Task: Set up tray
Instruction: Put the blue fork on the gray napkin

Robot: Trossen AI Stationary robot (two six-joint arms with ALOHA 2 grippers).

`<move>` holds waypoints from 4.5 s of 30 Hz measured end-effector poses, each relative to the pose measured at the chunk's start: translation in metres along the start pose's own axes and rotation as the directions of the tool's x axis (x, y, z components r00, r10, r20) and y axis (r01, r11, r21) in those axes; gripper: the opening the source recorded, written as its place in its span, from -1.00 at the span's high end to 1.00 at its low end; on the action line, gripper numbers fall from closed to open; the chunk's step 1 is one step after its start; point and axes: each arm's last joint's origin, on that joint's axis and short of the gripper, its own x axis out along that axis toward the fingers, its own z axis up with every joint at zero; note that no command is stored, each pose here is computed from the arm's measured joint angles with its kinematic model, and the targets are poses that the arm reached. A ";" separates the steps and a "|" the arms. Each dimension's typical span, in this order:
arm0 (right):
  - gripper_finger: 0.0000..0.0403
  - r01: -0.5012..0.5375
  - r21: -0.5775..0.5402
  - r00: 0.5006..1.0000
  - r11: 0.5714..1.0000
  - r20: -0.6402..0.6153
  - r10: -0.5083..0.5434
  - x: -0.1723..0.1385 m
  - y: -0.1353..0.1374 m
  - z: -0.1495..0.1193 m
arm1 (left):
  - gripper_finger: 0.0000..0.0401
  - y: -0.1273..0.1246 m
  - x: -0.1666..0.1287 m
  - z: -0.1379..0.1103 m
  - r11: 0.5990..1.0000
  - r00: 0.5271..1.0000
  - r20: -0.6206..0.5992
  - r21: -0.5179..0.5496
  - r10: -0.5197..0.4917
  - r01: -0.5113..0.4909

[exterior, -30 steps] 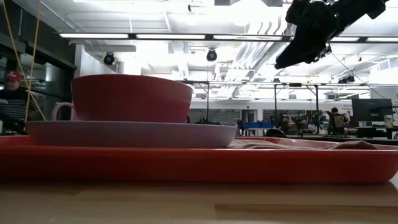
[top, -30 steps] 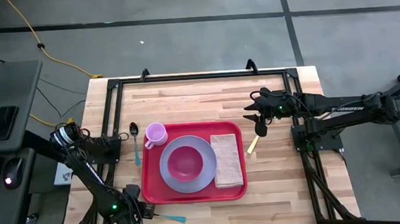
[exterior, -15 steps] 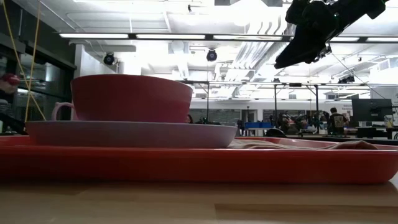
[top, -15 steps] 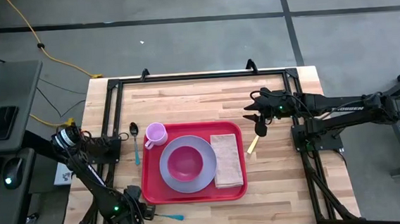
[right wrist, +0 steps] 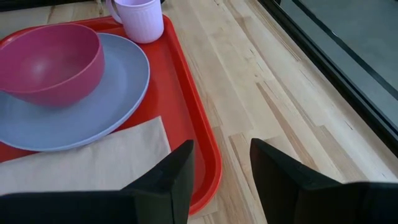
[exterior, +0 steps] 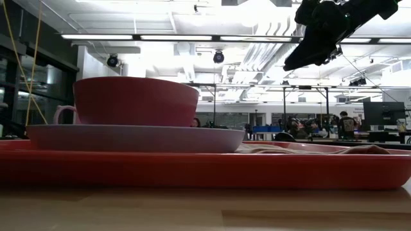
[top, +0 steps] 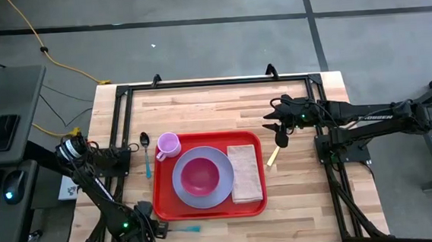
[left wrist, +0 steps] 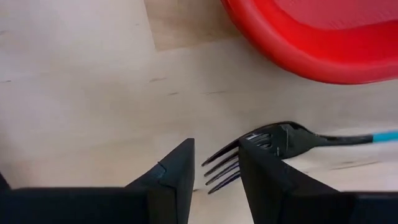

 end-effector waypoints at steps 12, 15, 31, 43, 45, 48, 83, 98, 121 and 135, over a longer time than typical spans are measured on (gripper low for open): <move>0.33 0.000 0.000 1.000 1.000 0.000 0.000 0.000 0.000 0.000 | 0.23 -0.002 0.000 -0.001 1.000 1.000 -0.012 -0.005 -0.023 0.023; 0.33 0.000 0.000 1.000 1.000 0.000 0.000 0.000 0.000 0.000 | 0.23 -0.002 0.000 -0.002 1.000 0.999 -0.019 -0.006 -0.029 0.029; 0.33 0.000 0.000 1.000 1.000 0.000 0.000 0.000 0.000 0.000 | 0.40 -0.003 -0.001 -0.002 0.999 0.999 -0.019 -0.005 -0.034 0.034; 0.33 0.002 0.000 1.000 1.000 0.000 -0.002 0.000 0.000 0.000 | 0.73 -0.003 -0.002 -0.003 0.999 0.999 -0.023 0.003 -0.043 0.043; 0.33 0.014 0.000 1.000 1.000 0.001 -0.014 0.000 0.000 0.000 | 0.73 -0.003 -0.002 -0.003 0.999 0.999 -0.023 0.003 -0.043 0.043; 0.33 0.023 0.000 1.000 1.000 0.002 -0.023 0.000 -0.001 0.000 | 0.75 -0.003 -0.002 -0.003 0.999 0.999 -0.023 0.008 -0.042 0.042; 0.33 0.024 0.010 1.000 1.000 0.012 -0.024 0.000 -0.001 0.001 | 0.86 0.012 -0.018 -0.007 0.989 0.987 -0.135 0.135 0.083 -0.065; 0.33 0.025 0.032 1.000 0.999 0.016 -0.026 0.000 -0.001 0.002 | 0.55 0.000 -0.025 -0.008 0.966 0.992 -0.041 0.225 -0.120 0.126; 0.33 0.021 0.045 1.000 0.999 0.017 -0.022 0.000 -0.001 0.002 | 0.07 -0.005 -0.024 0.003 0.915 0.997 -0.014 0.397 -0.069 0.069; 0.33 0.032 0.043 0.999 0.999 0.018 -0.033 0.000 -0.001 0.002 | 0.12 -0.009 -0.019 -0.001 0.857 0.995 -0.043 0.507 -0.087 0.097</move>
